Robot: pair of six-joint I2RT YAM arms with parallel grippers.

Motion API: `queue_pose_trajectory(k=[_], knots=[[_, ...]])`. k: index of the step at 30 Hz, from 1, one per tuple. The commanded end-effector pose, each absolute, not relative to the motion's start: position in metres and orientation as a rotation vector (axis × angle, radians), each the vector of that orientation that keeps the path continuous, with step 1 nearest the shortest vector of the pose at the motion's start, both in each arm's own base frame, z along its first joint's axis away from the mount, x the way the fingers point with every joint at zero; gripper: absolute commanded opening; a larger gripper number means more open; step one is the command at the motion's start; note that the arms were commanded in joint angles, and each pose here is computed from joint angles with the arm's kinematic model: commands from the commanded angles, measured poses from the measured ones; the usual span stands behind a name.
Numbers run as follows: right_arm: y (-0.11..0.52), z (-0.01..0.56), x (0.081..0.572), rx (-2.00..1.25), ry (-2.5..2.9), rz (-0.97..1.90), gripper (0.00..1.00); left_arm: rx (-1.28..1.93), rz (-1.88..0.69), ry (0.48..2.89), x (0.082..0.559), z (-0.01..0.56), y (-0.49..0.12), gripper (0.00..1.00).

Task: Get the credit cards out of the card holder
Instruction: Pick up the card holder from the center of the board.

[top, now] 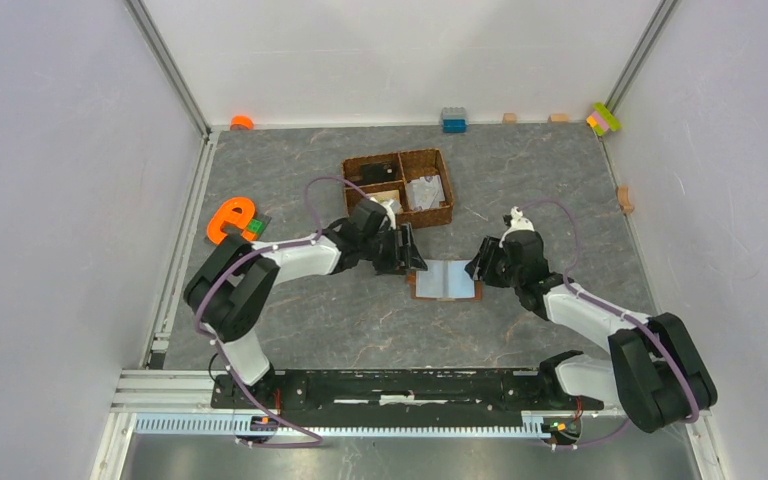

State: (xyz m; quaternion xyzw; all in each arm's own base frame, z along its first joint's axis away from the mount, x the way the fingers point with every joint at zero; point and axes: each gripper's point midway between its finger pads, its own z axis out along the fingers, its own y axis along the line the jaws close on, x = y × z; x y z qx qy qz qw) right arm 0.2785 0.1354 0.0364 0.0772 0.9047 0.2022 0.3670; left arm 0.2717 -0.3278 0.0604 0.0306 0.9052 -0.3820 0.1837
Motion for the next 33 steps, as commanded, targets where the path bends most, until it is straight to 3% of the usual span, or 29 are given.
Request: queue_pose_trajectory(k=[1,18,20,24,29,33], knots=[[0.131,0.041,0.281,0.201,2.278,0.502,0.54,0.228,-0.988,2.618,0.265,0.048,-0.341,0.69],[0.133,0.038,0.28,0.186,2.294,0.509,0.5,0.211,-0.704,2.659,0.276,0.035,-0.31,0.67],[0.134,0.036,0.28,0.187,2.299,0.513,0.5,0.231,-0.755,2.686,0.272,0.03,-0.318,0.62],[0.136,0.036,0.279,0.181,2.301,0.524,0.49,0.259,-0.851,2.733,0.264,0.021,-0.331,0.42],[0.143,0.032,0.277,0.163,2.301,0.573,0.48,0.245,-0.942,2.692,0.263,0.026,-0.339,0.31],[0.149,0.028,0.276,0.141,2.319,0.588,0.48,0.25,-1.064,2.629,0.264,0.039,-0.349,0.13]])
